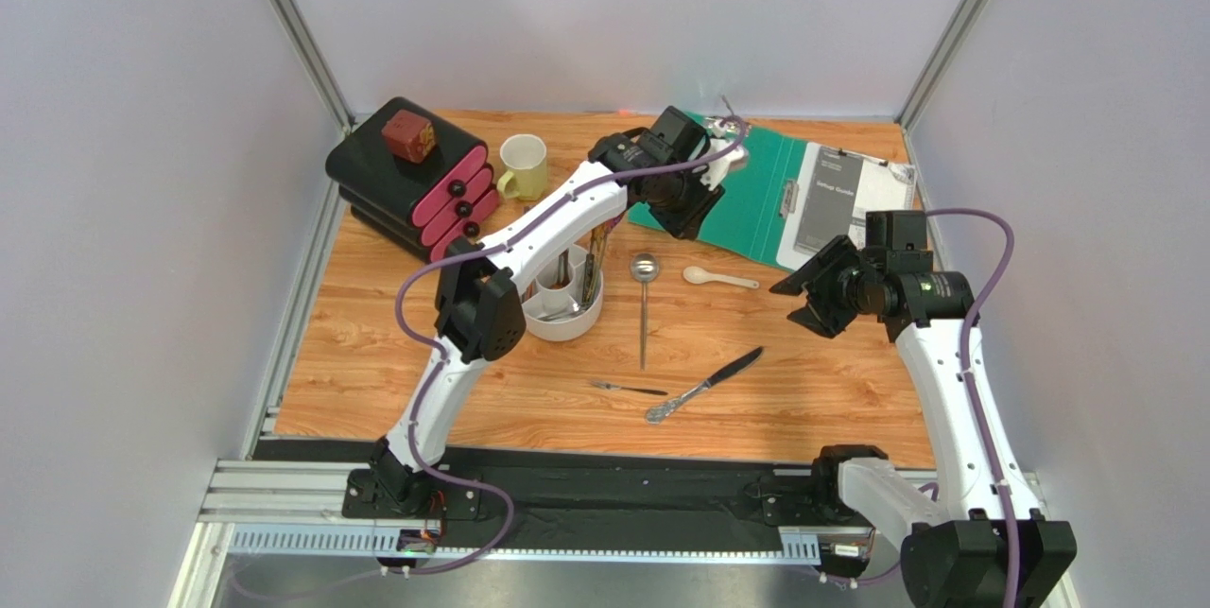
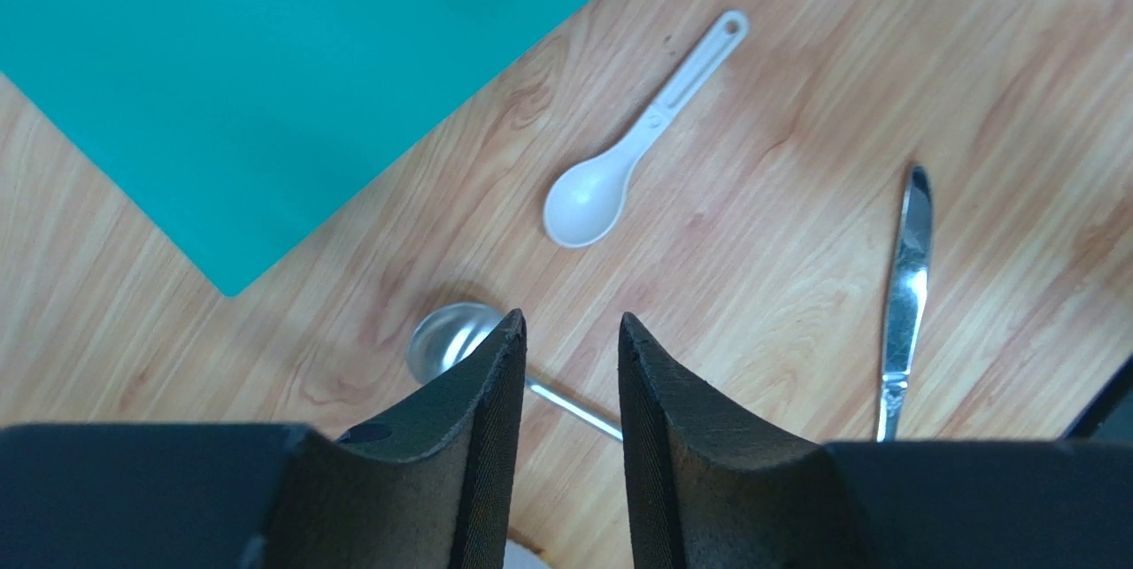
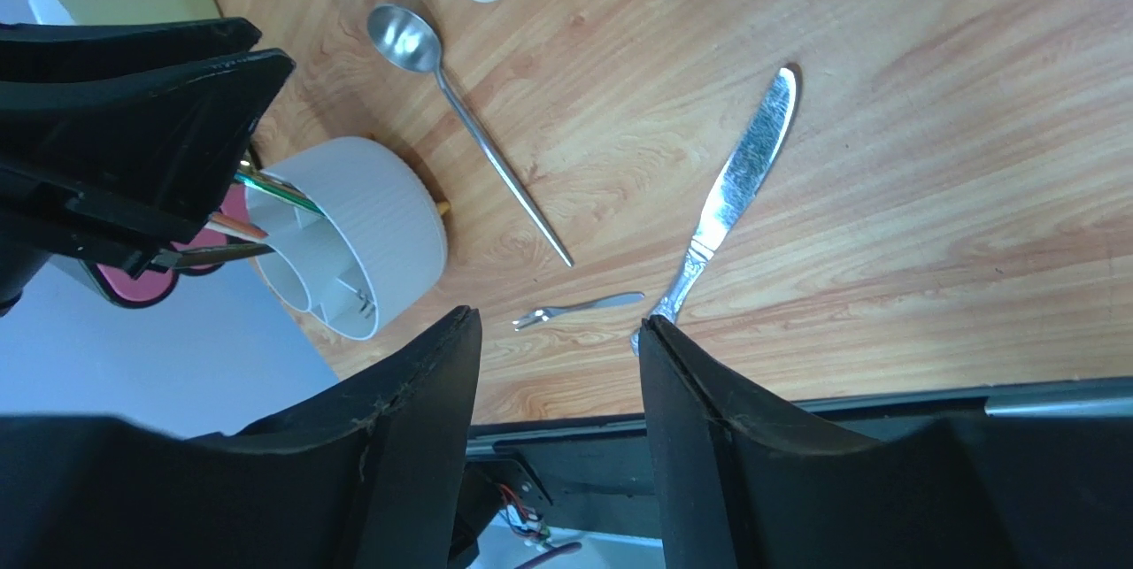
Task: Sort the eating utensils into containers
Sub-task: Pick up the spoon from the center of the board.
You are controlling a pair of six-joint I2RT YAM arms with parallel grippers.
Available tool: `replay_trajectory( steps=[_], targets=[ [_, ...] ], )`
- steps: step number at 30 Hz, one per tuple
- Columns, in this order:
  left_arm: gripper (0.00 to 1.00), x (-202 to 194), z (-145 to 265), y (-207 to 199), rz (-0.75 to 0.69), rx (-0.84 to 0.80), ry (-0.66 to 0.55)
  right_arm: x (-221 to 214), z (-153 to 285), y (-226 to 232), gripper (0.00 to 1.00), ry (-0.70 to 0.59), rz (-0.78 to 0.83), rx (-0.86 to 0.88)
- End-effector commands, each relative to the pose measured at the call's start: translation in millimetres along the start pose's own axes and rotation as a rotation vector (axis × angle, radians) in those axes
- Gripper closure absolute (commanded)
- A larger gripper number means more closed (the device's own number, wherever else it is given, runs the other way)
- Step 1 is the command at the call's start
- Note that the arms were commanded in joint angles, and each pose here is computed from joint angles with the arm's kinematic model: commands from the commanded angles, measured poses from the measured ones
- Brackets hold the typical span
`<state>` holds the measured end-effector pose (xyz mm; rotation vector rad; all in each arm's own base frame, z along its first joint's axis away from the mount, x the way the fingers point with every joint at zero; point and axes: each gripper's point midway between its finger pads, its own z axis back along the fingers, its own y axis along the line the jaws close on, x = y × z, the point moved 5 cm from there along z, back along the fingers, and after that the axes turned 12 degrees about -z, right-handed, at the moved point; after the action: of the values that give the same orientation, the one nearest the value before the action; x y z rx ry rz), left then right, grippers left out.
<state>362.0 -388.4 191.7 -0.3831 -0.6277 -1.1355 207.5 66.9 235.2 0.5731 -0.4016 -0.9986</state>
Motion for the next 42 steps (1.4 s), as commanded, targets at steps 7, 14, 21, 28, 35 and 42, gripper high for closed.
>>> replay_trajectory(
  steps=[7,14,21,28,35,42],
  targets=[
    [0.60,30,-34,-53,-0.186,-0.080,-0.089,-7,7,-15,0.48,0.029,0.038,-0.055],
    [0.59,24,-77,-41,-0.303,-0.002,-0.096,-12,25,-32,0.48,0.016,0.052,-0.084],
    [0.58,15,-98,-28,-0.413,0.014,-0.094,-21,24,-46,0.48,0.066,0.056,-0.118],
    [0.55,-3,-112,-29,-0.452,-0.105,-0.095,-27,23,-59,0.48,0.082,0.051,-0.144],
    [0.50,-19,-111,-39,-0.448,-0.184,-0.076,-29,18,-70,0.49,0.097,0.037,-0.176],
    [0.46,-19,-108,-47,-0.423,-0.242,-0.085,-27,18,-68,0.49,0.099,0.029,-0.165]
  ],
)
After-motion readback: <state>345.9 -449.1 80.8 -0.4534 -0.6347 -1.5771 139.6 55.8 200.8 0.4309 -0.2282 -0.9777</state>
